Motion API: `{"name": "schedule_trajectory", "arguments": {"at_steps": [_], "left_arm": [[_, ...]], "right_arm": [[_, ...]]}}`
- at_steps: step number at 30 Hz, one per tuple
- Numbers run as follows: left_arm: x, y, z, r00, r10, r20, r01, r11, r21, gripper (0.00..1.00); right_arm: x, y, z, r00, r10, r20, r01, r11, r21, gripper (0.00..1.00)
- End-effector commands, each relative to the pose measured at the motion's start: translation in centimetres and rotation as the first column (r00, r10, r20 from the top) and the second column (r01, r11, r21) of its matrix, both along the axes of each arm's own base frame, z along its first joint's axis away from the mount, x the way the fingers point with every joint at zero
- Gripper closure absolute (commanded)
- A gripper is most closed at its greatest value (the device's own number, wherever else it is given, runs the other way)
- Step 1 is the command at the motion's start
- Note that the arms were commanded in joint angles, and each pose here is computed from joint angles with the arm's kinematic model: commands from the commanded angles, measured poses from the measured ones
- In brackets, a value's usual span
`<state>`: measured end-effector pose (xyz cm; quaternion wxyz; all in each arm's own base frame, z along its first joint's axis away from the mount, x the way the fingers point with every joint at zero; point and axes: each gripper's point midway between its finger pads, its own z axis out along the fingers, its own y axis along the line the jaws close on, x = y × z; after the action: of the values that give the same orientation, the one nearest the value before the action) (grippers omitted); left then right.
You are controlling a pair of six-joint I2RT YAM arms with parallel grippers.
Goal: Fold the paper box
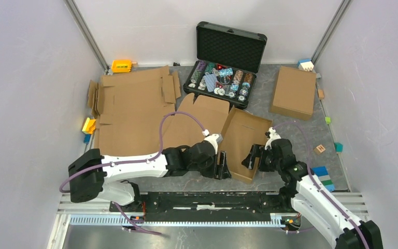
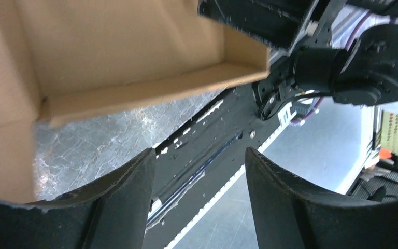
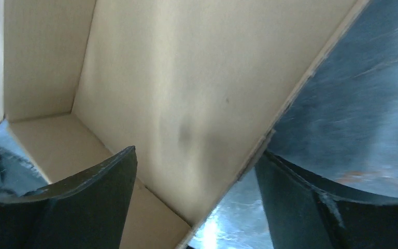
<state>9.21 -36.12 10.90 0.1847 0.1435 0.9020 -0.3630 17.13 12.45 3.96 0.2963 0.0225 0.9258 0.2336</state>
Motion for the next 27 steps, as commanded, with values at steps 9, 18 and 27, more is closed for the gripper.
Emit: {"name": "schedule_trajectory", "arguments": {"at_steps": [9, 18, 27], "left_arm": [[0.8, 4.1, -0.3, 0.992, 0.113, -0.057, -0.111, 0.993, 0.036, 0.24], [2.8, 7.0, -2.7, 0.919, 0.387, -0.071, -0.382, 0.921, 0.076, 0.10], [4.0, 8.8, -4.3, 0.755, 0.631, -0.178, -0.633, 0.773, 0.051, 0.22]], "right_arm": [[-2.5, 5.8, 1.4, 0.999, 0.022, -0.048, 0.000, 0.907, 0.421, 0.14], [-5.6, 9.0, 1.5, 0.978, 0.200, -0.060, -0.163, 0.911, 0.379, 0.12], [-9.5, 12.7, 1.6, 0.924, 0.379, -0.054, -0.342, 0.882, 0.324, 0.09]]}}
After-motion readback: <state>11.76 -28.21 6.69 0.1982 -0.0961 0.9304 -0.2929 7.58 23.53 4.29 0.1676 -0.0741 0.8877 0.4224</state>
